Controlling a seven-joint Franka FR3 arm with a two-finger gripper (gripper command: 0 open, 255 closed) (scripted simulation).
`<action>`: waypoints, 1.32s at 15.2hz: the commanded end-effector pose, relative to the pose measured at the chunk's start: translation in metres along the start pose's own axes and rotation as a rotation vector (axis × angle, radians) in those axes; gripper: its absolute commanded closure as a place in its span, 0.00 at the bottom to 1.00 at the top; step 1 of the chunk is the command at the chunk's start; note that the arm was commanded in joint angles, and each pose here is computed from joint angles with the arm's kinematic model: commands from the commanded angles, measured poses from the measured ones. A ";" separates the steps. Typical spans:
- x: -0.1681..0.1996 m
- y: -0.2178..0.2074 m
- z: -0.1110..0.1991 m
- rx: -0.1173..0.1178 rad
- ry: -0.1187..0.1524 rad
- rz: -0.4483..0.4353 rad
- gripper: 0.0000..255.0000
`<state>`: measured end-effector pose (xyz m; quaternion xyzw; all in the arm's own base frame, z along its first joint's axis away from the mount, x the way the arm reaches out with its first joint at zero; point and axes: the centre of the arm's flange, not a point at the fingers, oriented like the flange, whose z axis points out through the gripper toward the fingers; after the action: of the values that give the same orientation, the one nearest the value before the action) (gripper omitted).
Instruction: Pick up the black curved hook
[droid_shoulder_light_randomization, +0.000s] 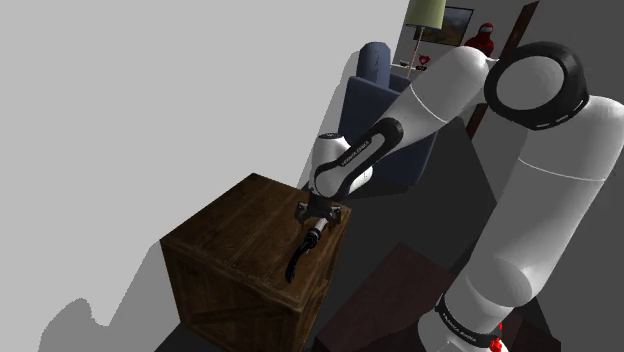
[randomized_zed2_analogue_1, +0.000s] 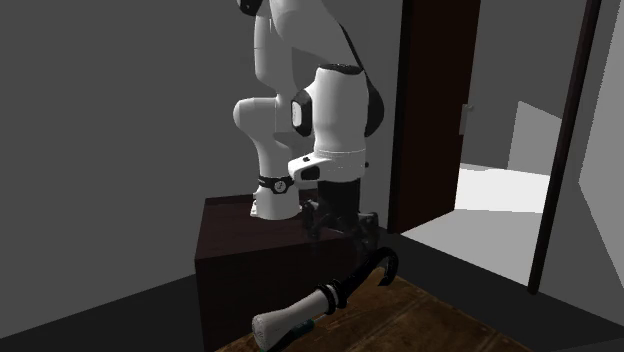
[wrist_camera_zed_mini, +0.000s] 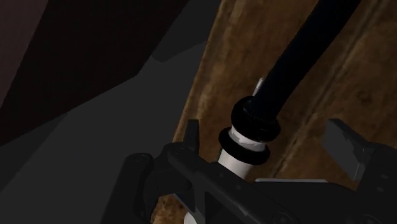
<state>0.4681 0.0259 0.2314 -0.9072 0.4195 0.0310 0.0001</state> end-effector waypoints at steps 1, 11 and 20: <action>0.012 -0.008 0.023 0.001 -0.004 0.056 0.00; 0.014 -0.009 0.063 0.001 -0.004 0.056 0.00; 0.014 -0.010 0.063 0.001 -0.004 0.056 1.00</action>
<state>0.4812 0.0232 0.1683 -0.8950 0.4449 0.0318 0.0006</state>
